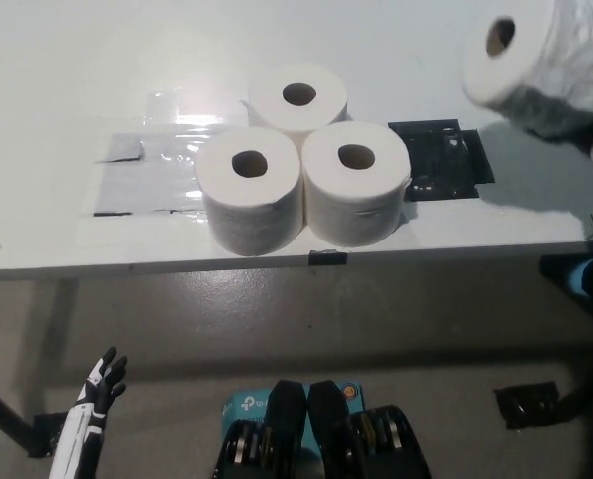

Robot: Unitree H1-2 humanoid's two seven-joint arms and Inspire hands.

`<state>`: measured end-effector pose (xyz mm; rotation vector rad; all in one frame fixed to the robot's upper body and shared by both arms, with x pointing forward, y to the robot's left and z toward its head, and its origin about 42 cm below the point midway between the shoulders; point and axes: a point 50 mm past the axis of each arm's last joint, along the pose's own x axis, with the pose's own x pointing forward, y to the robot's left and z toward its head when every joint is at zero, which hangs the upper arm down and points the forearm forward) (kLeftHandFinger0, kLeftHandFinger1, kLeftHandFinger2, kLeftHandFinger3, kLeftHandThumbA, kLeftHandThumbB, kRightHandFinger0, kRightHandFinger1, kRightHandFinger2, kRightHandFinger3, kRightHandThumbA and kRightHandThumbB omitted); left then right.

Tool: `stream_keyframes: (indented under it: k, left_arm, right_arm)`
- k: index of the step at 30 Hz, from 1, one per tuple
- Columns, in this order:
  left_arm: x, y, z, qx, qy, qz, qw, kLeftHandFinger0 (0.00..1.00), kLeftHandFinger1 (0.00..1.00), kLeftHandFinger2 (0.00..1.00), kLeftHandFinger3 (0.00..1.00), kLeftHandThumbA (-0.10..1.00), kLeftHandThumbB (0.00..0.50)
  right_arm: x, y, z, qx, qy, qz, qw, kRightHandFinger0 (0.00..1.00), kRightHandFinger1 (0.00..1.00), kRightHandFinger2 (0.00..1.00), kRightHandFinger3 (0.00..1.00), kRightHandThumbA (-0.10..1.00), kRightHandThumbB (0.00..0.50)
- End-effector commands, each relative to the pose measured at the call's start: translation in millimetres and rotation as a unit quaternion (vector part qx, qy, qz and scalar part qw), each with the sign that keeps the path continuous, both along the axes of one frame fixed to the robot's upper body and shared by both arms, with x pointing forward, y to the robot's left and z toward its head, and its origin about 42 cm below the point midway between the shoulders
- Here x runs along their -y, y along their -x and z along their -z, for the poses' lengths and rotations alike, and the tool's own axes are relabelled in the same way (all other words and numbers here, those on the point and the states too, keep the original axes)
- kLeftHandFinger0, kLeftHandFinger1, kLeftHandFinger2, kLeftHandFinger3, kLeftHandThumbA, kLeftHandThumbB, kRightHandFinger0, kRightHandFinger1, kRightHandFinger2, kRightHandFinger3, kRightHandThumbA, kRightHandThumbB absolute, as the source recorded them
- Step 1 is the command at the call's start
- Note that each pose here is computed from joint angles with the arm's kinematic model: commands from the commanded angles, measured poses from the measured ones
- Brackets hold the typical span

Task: A few rolls of toilet paper are kept infront of the robot and the robot uses its right hand to lift one of the rolls and and places it on top of the other rolls to stack it.

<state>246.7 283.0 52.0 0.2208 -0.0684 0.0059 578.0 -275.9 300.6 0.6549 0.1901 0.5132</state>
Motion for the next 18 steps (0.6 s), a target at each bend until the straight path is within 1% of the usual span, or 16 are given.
stream_keyframes:
  k: [1,3,5,7,9,10,12,14,15,18]
  left_arm:
    - [-4.1,1.1,-7.8,0.027,-0.007,-0.005,1.0,1.0,1.0,1.0,1.0,1.0,0.187]
    - [-3.7,2.1,-8.2,0.027,-0.006,-0.005,1.0,1.0,1.0,1.0,1.0,1.0,0.19]
    - [-4.3,2.5,-9.0,0.026,-0.007,-0.004,1.0,1.0,1.0,1.0,1.0,1.0,0.19]
    - [-4.5,2.7,-8.7,0.027,-0.007,-0.004,1.0,1.0,1.0,1.0,1.0,1.0,0.18]
    - [-4.0,3.3,-7.6,0.028,-0.005,-0.003,1.0,1.0,1.0,1.0,1.0,1.0,0.171]
    - [-4.1,3.2,-7.0,0.031,-0.004,-0.002,1.0,1.0,1.0,1.0,1.0,1.0,0.16]
    - [-3.3,3.4,-6.9,0.032,0.001,-0.002,0.999,1.0,1.0,1.0,1.0,1.0,0.162]
    - [-2.5,4.1,-6.8,0.034,0.004,-0.002,0.999,1.0,1.0,1.0,1.0,1.0,0.169]
    - [-2.3,4.2,-6.7,0.034,0.004,-0.002,0.999,1.0,1.0,1.0,1.0,1.0,0.169]
    - [-0.5,4.1,-6.7,0.035,0.009,0.002,0.999,1.0,1.0,1.0,1.0,1.0,0.175]
  right_arm:
    - [-19.6,-11.8,-75.2,0.084,-0.012,-0.044,0.995,0.0,0.0,0.0,0.0,1.0,0.122]
    - [-28.5,-14.2,-87.9,0.071,0.002,-0.049,0.996,0.0,0.0,0.0,0.0,1.0,0.14]
    - [-39.0,-16.5,-99.3,0.078,0.036,-0.051,0.995,0.0,0.0,0.0,0.0,1.0,0.122]
    - [-45.9,-18.1,-104.9,0.075,0.053,-0.047,0.995,0.0,0.0,0.0,0.0,1.0,0.096]
    - [-51.0,-19.0,-107.7,0.075,0.057,-0.046,0.994,0.0,0.0,0.0,0.0,1.0,0.083]
    - [-53.1,-19.5,-108.5,0.073,0.056,-0.043,0.995,0.0,0.0,0.0,0.0,1.0,0.086]
    - [-59.1,-21.0,-110.5,0.071,0.064,-0.031,0.995,0.0,0.0,0.0,0.0,0.98,0.099]
    - [-68.5,-23.5,-112.5,0.086,0.142,-0.007,0.986,0.0,0.0,0.0,0.0,0.99,0.139]
    - [-69.4,-23.8,-112.4,0.089,0.154,-0.003,0.984,0.0,0.0,0.0,0.0,0.99,0.142]
    - [-78.1,-24.8,-113.0,0.105,0.227,0.0,0.968,0.0,0.0,0.0,0.0,1.0,0.099]
